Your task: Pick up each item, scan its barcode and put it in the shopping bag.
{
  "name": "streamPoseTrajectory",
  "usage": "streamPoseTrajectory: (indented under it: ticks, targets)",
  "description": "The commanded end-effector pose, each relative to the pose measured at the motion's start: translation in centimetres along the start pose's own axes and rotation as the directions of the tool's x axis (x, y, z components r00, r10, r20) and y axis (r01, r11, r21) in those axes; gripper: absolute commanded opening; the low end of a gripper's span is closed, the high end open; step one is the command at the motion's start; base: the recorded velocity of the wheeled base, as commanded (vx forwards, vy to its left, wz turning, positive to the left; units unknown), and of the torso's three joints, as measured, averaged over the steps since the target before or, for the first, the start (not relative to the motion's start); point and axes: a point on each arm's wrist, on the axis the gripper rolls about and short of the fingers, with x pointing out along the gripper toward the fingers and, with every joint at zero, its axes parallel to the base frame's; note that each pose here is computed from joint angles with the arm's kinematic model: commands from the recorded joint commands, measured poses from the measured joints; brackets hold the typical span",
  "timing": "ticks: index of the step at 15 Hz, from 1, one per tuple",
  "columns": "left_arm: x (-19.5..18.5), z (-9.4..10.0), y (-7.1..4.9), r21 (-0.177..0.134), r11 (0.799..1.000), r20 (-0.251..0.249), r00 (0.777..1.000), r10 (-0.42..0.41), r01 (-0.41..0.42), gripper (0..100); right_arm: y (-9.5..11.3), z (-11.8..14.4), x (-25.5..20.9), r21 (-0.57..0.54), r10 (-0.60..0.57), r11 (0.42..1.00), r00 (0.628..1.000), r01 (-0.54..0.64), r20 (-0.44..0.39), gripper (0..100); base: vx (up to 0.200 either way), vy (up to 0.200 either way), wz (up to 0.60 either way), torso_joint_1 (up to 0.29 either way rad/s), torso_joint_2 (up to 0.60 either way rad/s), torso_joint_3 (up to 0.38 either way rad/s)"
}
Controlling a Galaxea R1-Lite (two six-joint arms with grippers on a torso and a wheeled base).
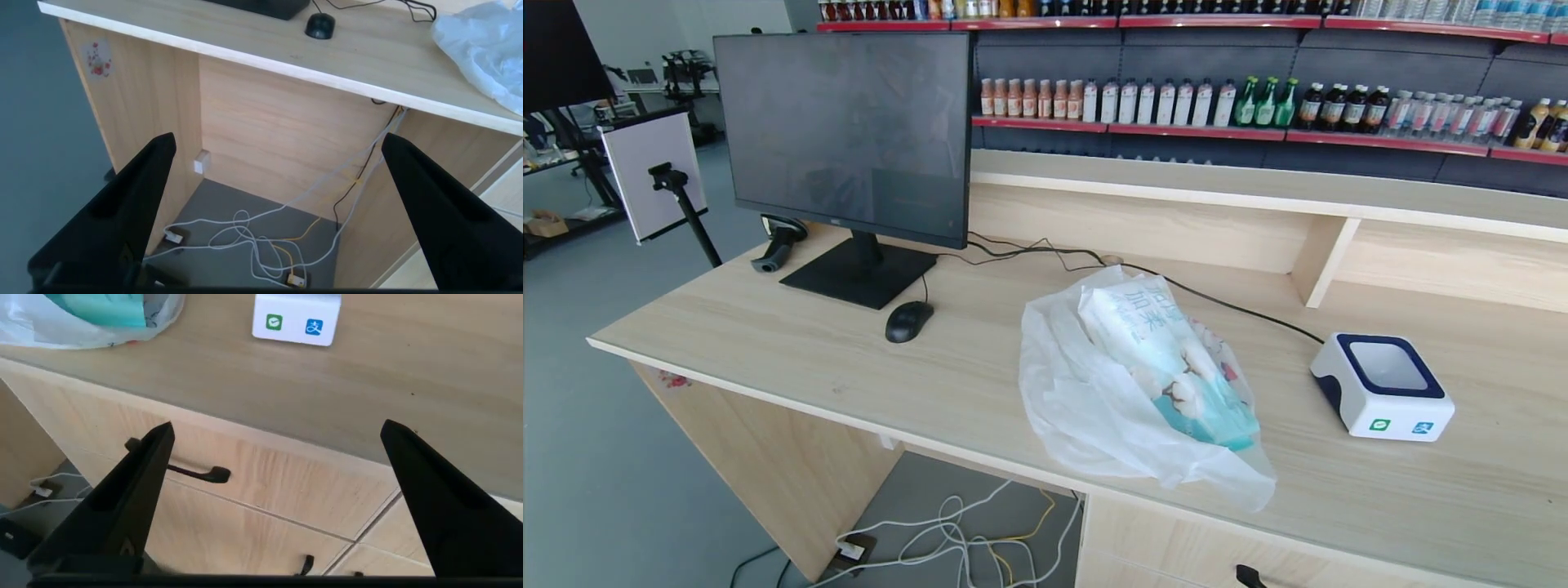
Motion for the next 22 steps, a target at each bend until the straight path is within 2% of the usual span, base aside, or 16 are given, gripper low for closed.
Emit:
streamPoseTrajectory:
  ticks: [1, 4, 6, 11, 13, 15, 17, 22]
  targets:
    - [0.00, 0.00, 0.00, -0.001, 1.000, 0.001, 1.000, 0.002, -0.002, 100, -0.02, -0.28, 0.24, 0.032, -0.028, 0.999, 0.999, 0.029, -0.031, 100, 0.000, 0.000, 0.00, 0.000, 0.00, 0.000]
    - [0.01, 0.01, 0.00, -0.003, 1.000, -0.001, 1.000, 0.000, 0.000, 100, -0.14, -0.50, -0.30, 0.023, 0.060, 0.998, 0.997, -0.061, 0.044, 100, 0.000, 0.000, 0.00, 0.000, 0.00, 0.000]
    - [0.00, 0.00, 0.00, -0.003, 1.000, 0.001, 1.000, 0.000, 0.000, 100, -0.15, -0.60, -0.57, 0.019, 0.062, 0.998, 0.995, -0.064, 0.081, 100, -0.200, 0.000, 0.00, 0.002, 0.00, 0.000]
    - [0.01, 0.01, 0.00, -0.007, 1.000, -0.001, 1.000, 0.002, -0.002, 100, -0.15, -0.63, -0.60, 0.023, 0.057, 0.998, 0.995, -0.059, 0.084, 100, -0.200, 0.000, 0.00, 0.002, 0.00, 0.008]
    - [0.00, 0.00, 0.00, -0.007, 1.000, 0.001, 1.000, 0.003, -0.003, 100, -0.15, -0.63, -0.60, 0.023, 0.057, 0.998, 0.995, -0.059, 0.084, 100, -0.200, 0.000, -0.60, 0.000, 0.00, 0.000]
    - [0.00, 0.00, 0.00, 0.007, 1.000, 0.001, 1.000, -0.001, 0.001, 100, -0.15, -0.63, -0.60, 0.023, 0.057, 0.998, 0.995, -0.059, 0.084, 100, -0.200, 0.000, -0.60, 0.005, 0.00, 0.002]
    - [-0.01, 0.03, 0.00, 0.008, 1.000, 0.001, 1.000, -0.001, 0.001, 100, -0.15, -0.63, -0.60, 0.023, 0.057, 0.998, 0.995, -0.059, 0.084, 100, -0.200, -0.200, -0.60, -0.002, 0.00, 0.000]
    - [-0.01, 0.03, 0.00, 0.008, 1.000, 0.001, 1.000, -0.001, 0.001, 100, -0.15, -0.63, -0.60, 0.021, 0.057, 0.998, 0.995, -0.059, 0.084, 100, -0.200, -0.200, 0.00, 0.005, 0.00, 0.002]
